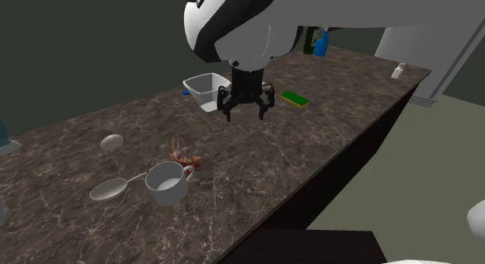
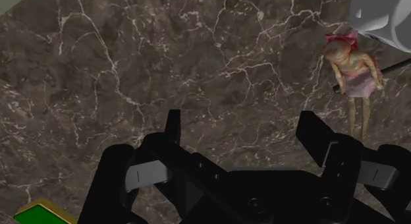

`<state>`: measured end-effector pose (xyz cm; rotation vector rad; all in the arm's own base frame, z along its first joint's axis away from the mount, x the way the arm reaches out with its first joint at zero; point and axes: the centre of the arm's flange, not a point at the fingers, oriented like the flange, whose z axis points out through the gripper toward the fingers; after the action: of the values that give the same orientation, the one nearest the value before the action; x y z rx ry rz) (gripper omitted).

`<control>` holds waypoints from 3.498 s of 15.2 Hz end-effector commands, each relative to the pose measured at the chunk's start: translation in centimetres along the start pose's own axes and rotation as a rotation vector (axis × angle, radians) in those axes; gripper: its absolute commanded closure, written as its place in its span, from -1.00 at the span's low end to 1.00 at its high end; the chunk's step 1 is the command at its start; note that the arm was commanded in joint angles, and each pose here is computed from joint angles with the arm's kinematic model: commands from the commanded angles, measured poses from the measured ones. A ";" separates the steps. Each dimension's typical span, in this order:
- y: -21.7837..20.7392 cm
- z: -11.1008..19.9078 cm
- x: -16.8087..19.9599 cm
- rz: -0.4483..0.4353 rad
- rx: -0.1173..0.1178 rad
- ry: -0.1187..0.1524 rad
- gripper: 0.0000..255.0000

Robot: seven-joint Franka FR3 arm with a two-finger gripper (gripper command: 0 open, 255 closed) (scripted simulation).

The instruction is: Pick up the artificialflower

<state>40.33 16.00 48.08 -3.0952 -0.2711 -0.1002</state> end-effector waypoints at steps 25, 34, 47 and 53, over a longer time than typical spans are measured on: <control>-21.4 14.9 6.7 -0.198 0.098 -0.030 -1.00; -21.4 16.3 6.6 -0.198 0.098 -0.030 1.00; -21.5 12.1 6.9 -0.198 0.098 -0.030 1.00; -21.6 8.9 7.1 -0.198 0.098 -0.030 1.00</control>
<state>44.04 38.83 39.71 -2.9668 -0.5649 -0.0446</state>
